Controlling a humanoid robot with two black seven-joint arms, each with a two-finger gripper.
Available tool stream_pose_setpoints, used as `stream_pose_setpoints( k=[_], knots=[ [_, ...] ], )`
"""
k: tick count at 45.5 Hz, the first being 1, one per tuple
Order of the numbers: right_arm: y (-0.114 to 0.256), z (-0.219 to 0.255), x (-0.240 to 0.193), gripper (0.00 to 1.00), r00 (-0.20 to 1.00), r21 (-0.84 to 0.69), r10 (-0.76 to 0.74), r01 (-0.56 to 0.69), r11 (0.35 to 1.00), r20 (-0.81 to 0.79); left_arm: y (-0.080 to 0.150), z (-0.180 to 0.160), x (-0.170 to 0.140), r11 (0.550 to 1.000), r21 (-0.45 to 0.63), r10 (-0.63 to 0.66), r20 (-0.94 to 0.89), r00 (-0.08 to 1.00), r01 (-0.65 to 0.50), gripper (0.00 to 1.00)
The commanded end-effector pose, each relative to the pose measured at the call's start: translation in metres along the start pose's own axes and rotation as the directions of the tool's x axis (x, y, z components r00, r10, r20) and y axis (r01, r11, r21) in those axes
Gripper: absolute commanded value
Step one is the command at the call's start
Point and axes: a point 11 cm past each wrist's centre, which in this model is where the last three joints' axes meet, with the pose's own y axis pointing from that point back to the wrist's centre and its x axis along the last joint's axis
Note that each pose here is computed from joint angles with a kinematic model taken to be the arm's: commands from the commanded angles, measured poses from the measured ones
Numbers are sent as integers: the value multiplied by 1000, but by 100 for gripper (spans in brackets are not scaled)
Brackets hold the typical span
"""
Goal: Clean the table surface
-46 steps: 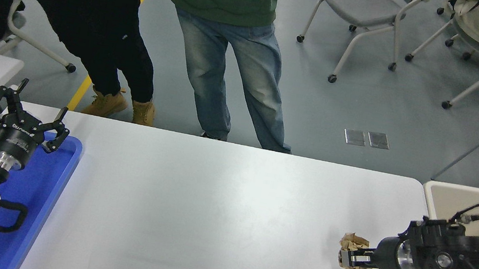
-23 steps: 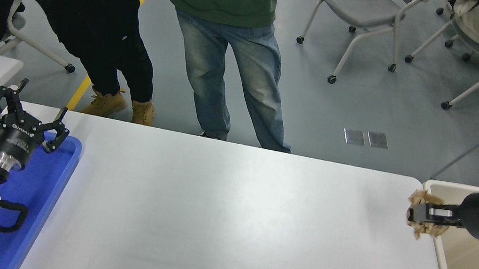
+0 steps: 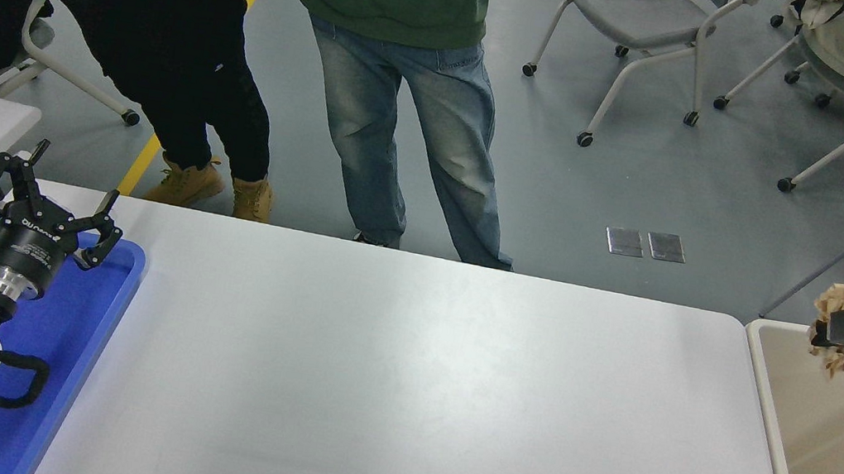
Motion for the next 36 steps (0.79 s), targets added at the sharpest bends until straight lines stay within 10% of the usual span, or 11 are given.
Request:
stream_pose_setpoints(
  k=[1,16,36],
  knots=[
    [18,26,27,0,991,-43,100,-96,994,86,0,0,0,1000,0,0,0,1000,0,100],
    [38,99,63,0,851,-156,339,-301,941,402,0,0,0,1000,0,0,0,1000,0,100],
    [-83,154,9,0,703,-398,538,-377,837,465,0,0,0,1000,0,0,0,1000,0,100]
  ],
)
